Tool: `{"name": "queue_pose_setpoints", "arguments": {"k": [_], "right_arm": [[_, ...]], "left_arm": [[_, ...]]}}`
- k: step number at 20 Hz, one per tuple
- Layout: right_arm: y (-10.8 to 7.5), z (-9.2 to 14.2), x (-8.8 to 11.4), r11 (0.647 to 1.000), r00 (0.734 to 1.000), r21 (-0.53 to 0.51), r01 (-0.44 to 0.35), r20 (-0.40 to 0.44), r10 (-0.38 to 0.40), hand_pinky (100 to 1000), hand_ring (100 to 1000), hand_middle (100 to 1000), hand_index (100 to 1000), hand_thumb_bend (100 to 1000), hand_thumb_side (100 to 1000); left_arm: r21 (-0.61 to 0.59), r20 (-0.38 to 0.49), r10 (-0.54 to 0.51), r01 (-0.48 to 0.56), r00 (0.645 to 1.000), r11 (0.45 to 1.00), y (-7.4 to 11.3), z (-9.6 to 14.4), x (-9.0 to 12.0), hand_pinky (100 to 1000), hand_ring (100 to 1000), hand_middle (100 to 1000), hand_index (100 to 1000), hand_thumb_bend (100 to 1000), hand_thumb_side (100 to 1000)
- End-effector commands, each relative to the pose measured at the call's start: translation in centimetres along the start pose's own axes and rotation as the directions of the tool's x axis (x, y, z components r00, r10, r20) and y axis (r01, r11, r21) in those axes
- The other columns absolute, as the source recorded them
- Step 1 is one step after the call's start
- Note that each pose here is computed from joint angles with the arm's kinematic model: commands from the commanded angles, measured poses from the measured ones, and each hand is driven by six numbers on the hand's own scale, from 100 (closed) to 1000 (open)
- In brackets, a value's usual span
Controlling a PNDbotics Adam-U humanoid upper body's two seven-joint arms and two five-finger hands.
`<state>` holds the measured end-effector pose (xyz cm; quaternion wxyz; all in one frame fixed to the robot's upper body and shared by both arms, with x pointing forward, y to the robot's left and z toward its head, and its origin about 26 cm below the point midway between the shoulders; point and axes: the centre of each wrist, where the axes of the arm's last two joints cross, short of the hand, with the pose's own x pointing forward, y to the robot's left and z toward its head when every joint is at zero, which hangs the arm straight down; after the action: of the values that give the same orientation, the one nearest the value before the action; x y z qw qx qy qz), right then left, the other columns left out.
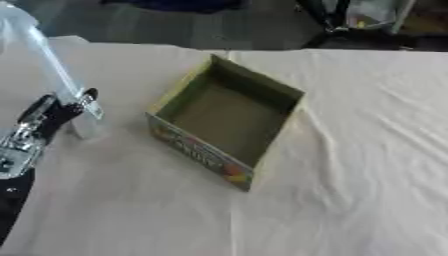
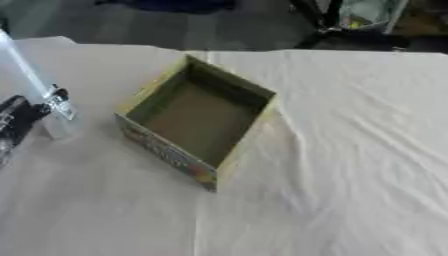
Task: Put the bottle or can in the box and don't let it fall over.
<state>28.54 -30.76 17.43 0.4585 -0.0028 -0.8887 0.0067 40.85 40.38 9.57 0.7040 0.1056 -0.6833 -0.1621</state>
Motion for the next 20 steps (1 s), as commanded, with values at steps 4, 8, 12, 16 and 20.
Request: {"name": "queue_pose_setpoints", "arguments": {"k": [4, 8, 12, 16, 20], "right_arm": [[-0.1, -0.4, 1.0, 1.000, 0.999, 0.007, -0.011, 0.035, 0.010, 1000, 1000, 1000, 1000, 100, 470], [-0.1, -0.5, 1.0, 1.000, 0.999, 0.006, -0.010, 0.034, 0.010, 1000, 1000, 1000, 1000, 100, 470], [-0.1, -0.5, 1.0, 1.000, 0.999, 0.006, -0.011, 0.034, 0.010, 1000, 1000, 1000, 1000, 100, 470], [-0.1, -0.5, 1.0, 1.000, 0.999, 0.006, -0.010, 0.033, 0.010, 1000, 1000, 1000, 1000, 100, 470], [-0.1, -0.5, 1.0, 1.000, 0.999, 0.005, -0.010, 0.031, 0.009, 1000, 1000, 1000, 1000, 100, 470]], "left_arm": [[-0.006, 0.099, -0.023, 0.023, 0.995, 1.000, 0.7, -0.2, 1.6, 845, 626, 1000, 158, 100, 615], [0.005, 0.172, -0.091, 0.092, 0.981, 0.996, 0.9, -0.2, 2.1, 844, 666, 1000, 175, 100, 672], [0.006, 0.226, -0.122, 0.124, 0.966, 0.992, 0.9, -0.3, 3.3, 812, 660, 1000, 165, 100, 672], [-0.023, 0.285, -0.130, 0.142, 0.950, 0.990, 1.0, -0.4, 5.5, 829, 660, 1000, 149, 100, 672], [-0.060, 0.388, -0.128, 0.163, 0.913, 0.985, 0.8, -0.4, 8.3, 846, 606, 1000, 105, 100, 672]]}}
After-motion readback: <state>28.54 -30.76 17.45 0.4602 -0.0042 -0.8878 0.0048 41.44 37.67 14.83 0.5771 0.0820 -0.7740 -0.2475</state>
